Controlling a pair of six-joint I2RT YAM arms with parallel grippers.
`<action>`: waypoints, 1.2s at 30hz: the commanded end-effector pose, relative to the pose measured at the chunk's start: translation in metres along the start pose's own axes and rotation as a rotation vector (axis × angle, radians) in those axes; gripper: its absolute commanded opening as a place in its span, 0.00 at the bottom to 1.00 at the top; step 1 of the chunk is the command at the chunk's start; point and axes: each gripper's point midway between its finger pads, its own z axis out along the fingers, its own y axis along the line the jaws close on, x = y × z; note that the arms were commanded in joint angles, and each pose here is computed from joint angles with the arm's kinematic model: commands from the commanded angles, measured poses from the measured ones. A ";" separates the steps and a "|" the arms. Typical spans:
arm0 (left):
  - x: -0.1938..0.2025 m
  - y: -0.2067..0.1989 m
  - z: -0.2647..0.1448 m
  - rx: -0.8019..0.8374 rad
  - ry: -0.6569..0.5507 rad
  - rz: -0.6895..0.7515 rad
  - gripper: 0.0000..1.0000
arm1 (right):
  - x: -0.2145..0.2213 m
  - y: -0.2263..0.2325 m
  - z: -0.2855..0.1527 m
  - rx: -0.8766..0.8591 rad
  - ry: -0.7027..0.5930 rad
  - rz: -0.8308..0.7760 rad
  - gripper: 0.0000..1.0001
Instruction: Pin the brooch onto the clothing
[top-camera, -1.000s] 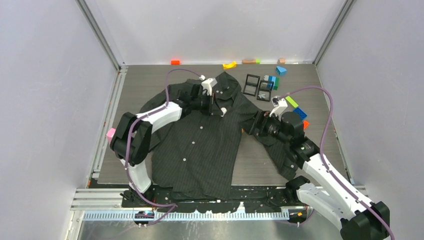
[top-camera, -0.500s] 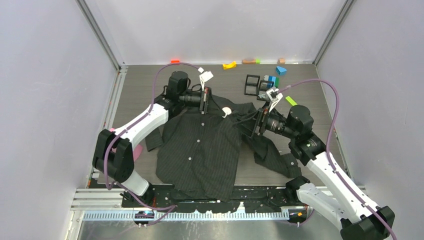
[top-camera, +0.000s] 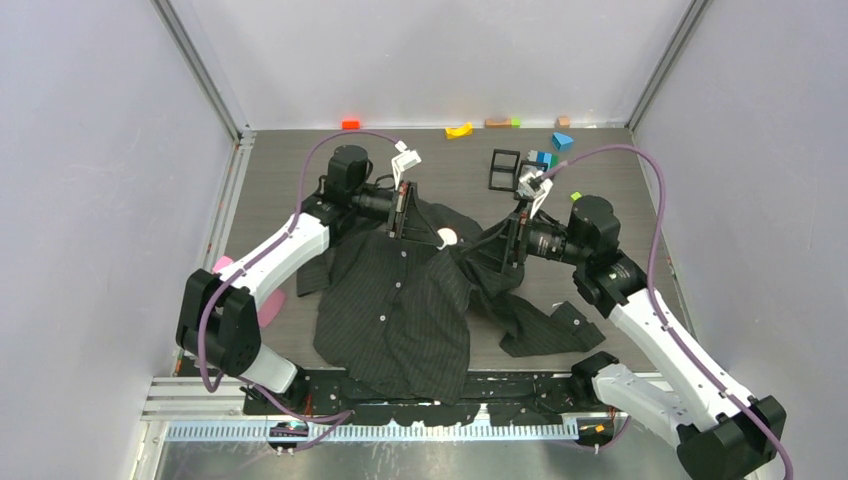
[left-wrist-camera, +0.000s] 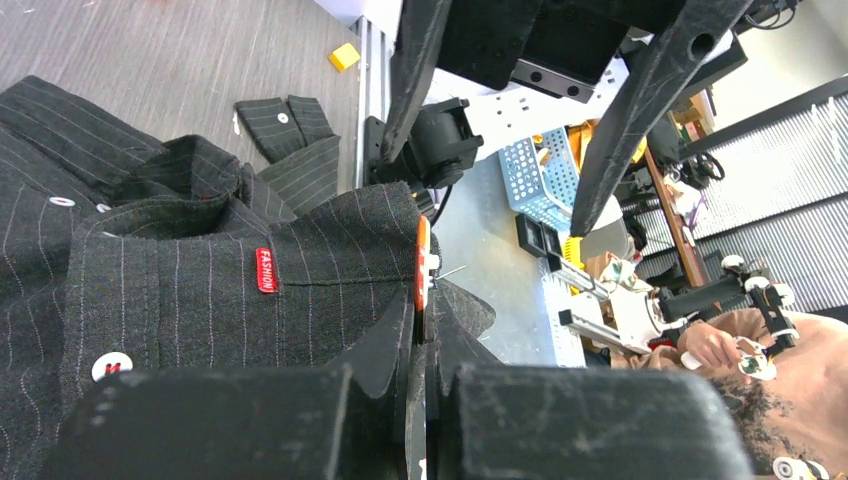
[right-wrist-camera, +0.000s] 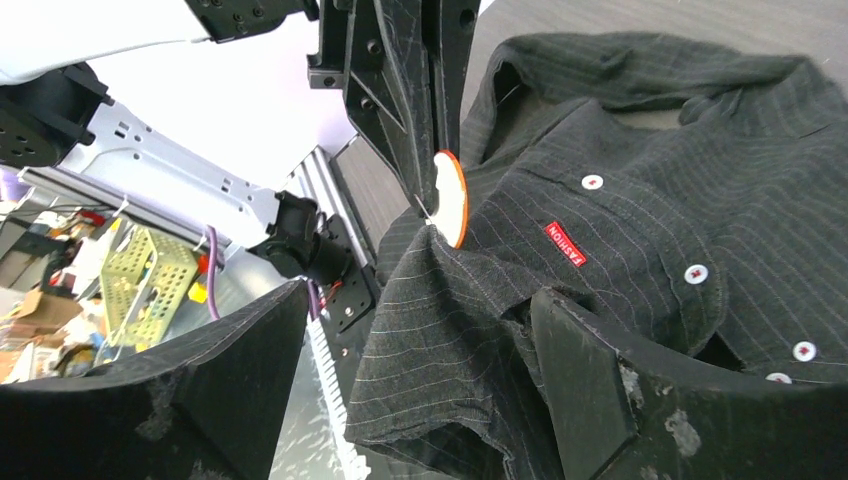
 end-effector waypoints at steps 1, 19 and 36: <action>-0.005 -0.027 -0.006 0.081 0.004 0.082 0.00 | -0.010 0.016 0.006 -0.102 0.021 0.015 0.86; -0.006 -0.035 -0.006 0.134 -0.002 0.073 0.00 | -0.004 0.014 0.029 -0.159 0.062 0.059 0.69; -0.004 -0.032 -0.004 0.136 -0.001 0.064 0.00 | -0.006 0.009 0.041 -0.153 0.071 0.097 0.58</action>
